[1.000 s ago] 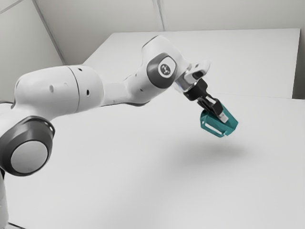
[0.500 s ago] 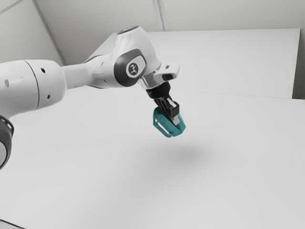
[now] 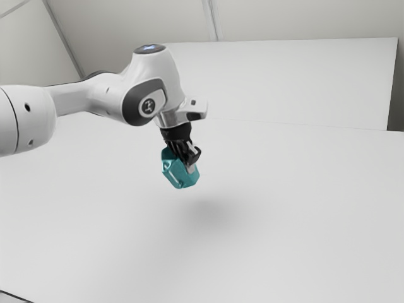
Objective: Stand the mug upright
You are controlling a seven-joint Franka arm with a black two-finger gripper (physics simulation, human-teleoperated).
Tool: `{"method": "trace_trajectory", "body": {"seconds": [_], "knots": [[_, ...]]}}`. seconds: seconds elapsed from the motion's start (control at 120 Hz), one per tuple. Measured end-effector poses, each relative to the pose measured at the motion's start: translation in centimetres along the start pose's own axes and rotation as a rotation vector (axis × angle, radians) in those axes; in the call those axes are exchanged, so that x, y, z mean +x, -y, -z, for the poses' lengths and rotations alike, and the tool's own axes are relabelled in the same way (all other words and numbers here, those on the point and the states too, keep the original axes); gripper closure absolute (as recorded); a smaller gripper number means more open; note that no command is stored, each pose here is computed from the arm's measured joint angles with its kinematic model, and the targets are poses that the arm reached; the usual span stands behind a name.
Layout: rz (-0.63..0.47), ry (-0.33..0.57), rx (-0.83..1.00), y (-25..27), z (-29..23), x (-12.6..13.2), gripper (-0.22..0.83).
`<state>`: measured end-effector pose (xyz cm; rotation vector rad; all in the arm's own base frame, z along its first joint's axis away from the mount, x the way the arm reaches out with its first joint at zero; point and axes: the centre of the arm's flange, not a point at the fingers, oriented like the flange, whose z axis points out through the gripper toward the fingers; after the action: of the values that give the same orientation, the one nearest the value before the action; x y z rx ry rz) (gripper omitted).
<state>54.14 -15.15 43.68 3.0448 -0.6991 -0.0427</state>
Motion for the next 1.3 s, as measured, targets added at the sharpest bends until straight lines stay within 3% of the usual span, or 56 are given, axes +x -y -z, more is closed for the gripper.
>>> {"method": "trace_trajectory", "body": {"seconds": [0.408, 0.608, 1.3], "knots": [[0.098, 0.057, 0.080, 0.0, -2.3, -5.3, 0.79], [0.134, 0.042, 0.100, -0.6, -3.4, -7.4, 0.79], [0.242, -0.060, 0.110, 0.1, -7.7, -10.0, 0.79]]}}
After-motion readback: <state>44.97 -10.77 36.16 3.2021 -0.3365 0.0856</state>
